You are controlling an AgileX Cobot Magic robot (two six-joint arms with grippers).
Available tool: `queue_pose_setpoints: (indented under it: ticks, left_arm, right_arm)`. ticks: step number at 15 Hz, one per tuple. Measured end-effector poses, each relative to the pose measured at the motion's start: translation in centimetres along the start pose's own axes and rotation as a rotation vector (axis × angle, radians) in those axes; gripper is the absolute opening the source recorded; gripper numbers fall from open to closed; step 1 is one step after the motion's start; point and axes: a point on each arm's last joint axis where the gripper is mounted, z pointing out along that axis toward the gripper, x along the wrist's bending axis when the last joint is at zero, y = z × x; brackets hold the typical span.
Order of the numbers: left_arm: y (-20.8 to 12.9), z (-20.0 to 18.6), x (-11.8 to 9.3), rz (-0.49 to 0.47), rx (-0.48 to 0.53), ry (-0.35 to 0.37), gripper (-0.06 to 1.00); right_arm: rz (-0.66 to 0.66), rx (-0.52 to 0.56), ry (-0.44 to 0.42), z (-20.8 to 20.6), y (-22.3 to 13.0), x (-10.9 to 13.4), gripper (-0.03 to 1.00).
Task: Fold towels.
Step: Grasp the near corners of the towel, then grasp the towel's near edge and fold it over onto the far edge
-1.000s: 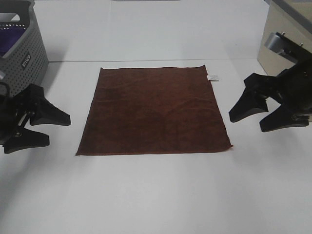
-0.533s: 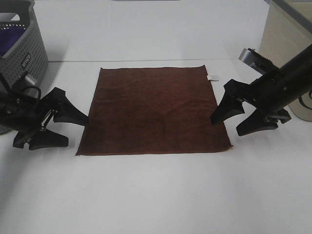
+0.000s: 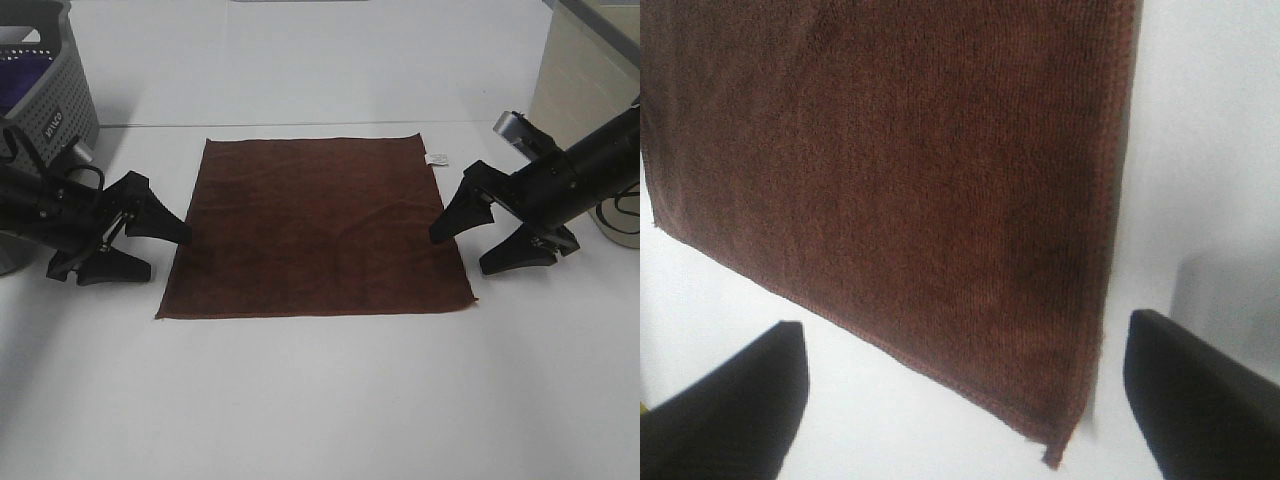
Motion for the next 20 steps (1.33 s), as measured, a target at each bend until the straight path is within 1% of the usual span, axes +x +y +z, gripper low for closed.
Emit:
queue_pose_setpoints:
  ticks: [3,6,8,9,10,11,12,13,14,15,16,18,20]
  left_arm:
    - [0.3,0.8,0.3,0.004,0.017,-0.001,0.74]
    - [-0.2,2.5,-0.8,0.036,0.065,-0.028,0.74]
    - [-0.3,3.9,-1.8,0.024,0.1,-0.057,0.74]
    - [-0.4,4.2,-2.2,0.025,0.105,-0.06,0.73]
    - [-0.5,4.5,-2.3,0.022,0.111,-0.058,0.7]
    - [-0.6,4.7,-2.3,0.022,0.117,-0.052,0.62]
    - [-0.7,4.9,-2.1,0.024,0.122,-0.04,0.5]
    - [-0.8,5.1,-1.8,0.027,0.123,-0.023,0.32]
    - [-0.9,5.1,-1.6,0.037,0.127,-0.013,0.14]
    - [-0.9,5.1,-1.6,0.043,0.129,-0.006,0.03]
    - [-0.8,5.0,-1.7,0.047,0.13,-0.001,0.01]
    - [-0.7,4.4,-2.1,0.051,0.126,0.009,0.0]
    - [-0.8,3.9,-2.3,0.054,0.143,0.036,0.0]
  right_arm:
    - [0.003,0.012,0.015,1.1,0.1,-0.8,0.81]
    - [0.029,-0.017,0.066,1.9,0.7,-0.9,0.79]
    - [0.047,-0.021,0.108,2.9,0.9,-0.5,0.75]
    - [0.052,-0.018,0.127,3.6,0.9,-0.3,0.72]
    - [0.057,-0.013,0.134,4.0,0.9,-0.1,0.65]
    - [0.058,-0.012,0.131,4.2,0.9,-0.2,0.59]
    - [0.059,-0.011,0.123,4.3,0.9,-0.4,0.49]
    - [0.056,-0.01,0.109,4.4,0.8,-0.6,0.36]
    - [0.05,-0.006,0.097,4.4,0.8,-0.7,0.21]
    - [0.046,-0.002,0.093,4.4,0.8,-0.7,0.09]
    - [0.046,0.004,0.091,4.4,0.7,-0.8,0.0]
    - [0.062,0.027,0.071,4.4,0.5,-0.9,0.0]
    - [0.061,0.049,0.039,4.0,0.3,-0.8,0.0]
